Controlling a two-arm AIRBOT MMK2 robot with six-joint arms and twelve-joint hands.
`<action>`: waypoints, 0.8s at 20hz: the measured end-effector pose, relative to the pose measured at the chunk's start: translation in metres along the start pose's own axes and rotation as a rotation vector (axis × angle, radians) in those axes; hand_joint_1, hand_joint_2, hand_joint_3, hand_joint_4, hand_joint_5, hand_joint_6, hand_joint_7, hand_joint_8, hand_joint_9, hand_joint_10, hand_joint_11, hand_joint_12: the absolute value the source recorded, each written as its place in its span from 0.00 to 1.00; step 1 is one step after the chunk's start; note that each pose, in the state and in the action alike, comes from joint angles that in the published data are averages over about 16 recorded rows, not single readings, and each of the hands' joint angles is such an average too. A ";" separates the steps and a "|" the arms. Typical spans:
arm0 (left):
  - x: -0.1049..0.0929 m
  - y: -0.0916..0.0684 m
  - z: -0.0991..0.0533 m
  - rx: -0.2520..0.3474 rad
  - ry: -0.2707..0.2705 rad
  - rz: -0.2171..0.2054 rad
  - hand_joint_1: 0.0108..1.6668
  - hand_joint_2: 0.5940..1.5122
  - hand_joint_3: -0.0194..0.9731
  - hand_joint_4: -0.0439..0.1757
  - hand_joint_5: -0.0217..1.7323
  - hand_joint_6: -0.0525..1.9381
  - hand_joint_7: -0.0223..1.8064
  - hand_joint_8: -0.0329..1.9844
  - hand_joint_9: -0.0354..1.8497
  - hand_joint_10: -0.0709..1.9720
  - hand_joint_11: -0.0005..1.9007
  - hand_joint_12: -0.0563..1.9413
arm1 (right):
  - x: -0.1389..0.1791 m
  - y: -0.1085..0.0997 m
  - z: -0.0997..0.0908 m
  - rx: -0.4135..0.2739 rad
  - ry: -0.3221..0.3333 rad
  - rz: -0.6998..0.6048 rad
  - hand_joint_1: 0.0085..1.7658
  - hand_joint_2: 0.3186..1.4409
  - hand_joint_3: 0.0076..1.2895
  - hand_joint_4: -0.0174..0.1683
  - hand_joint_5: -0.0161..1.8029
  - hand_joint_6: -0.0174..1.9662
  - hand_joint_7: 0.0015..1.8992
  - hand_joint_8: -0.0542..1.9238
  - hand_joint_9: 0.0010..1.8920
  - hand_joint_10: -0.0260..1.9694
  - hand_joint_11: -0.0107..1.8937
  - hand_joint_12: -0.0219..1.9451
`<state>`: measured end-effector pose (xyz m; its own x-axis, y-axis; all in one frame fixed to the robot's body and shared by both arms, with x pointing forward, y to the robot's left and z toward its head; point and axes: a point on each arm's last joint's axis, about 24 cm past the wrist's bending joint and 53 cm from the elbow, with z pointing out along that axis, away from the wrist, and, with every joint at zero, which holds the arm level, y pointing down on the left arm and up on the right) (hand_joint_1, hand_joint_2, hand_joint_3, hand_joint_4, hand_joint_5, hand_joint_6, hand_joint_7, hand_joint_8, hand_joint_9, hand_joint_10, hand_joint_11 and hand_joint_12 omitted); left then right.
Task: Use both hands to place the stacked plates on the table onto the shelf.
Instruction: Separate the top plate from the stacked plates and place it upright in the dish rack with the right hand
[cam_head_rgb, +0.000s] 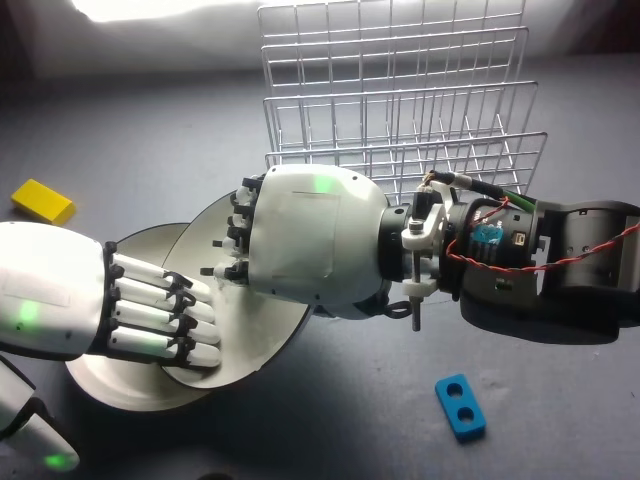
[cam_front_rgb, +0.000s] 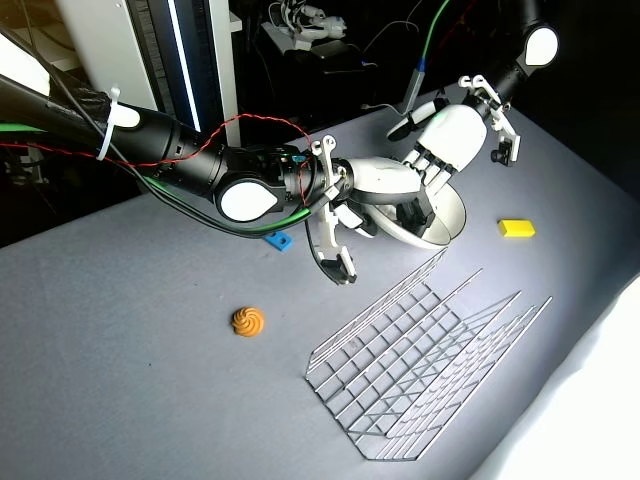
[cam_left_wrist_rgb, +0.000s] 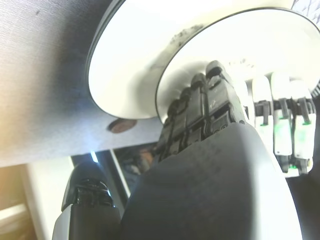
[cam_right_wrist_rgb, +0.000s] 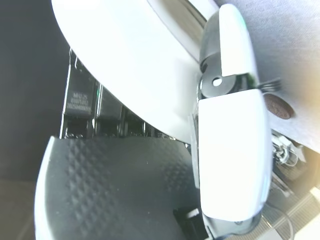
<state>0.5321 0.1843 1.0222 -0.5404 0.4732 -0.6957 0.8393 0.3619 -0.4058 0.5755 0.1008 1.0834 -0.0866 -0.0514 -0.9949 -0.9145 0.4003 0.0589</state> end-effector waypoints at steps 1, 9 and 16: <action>-0.002 0.000 -0.001 0.000 -0.004 0.001 0.00 0.61 0.04 0.18 0.01 0.02 0.01 0.01 0.03 0.03 0.01 0.03 | -0.001 0.001 0.000 -0.002 -0.003 -0.001 0.64 0.60 0.00 0.05 0.43 0.33 0.47 0.32 0.53 0.36 0.45 0.55; -0.021 0.004 -0.019 -0.011 -0.043 0.008 0.00 0.60 0.04 0.20 0.01 0.03 0.02 0.01 0.03 0.03 0.01 0.03 | -0.011 0.009 -0.001 -0.015 -0.021 0.006 0.69 0.57 0.00 0.05 0.47 0.38 0.51 0.38 0.53 0.56 0.50 0.51; -0.036 0.016 -0.046 -0.042 -0.080 0.011 0.00 0.60 0.04 0.22 0.02 0.04 0.03 0.01 0.03 0.03 0.01 0.03 | -0.032 0.021 -0.004 -0.034 -0.044 0.014 0.73 0.57 0.00 0.08 0.50 0.41 0.54 0.41 0.52 0.59 0.49 0.54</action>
<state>0.5619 0.2100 1.0677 -0.5237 0.4121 -0.7456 0.8407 0.3917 -0.3739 0.5576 0.1072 1.1169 -0.0830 -0.0050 -0.9965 -0.9264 0.3690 0.0753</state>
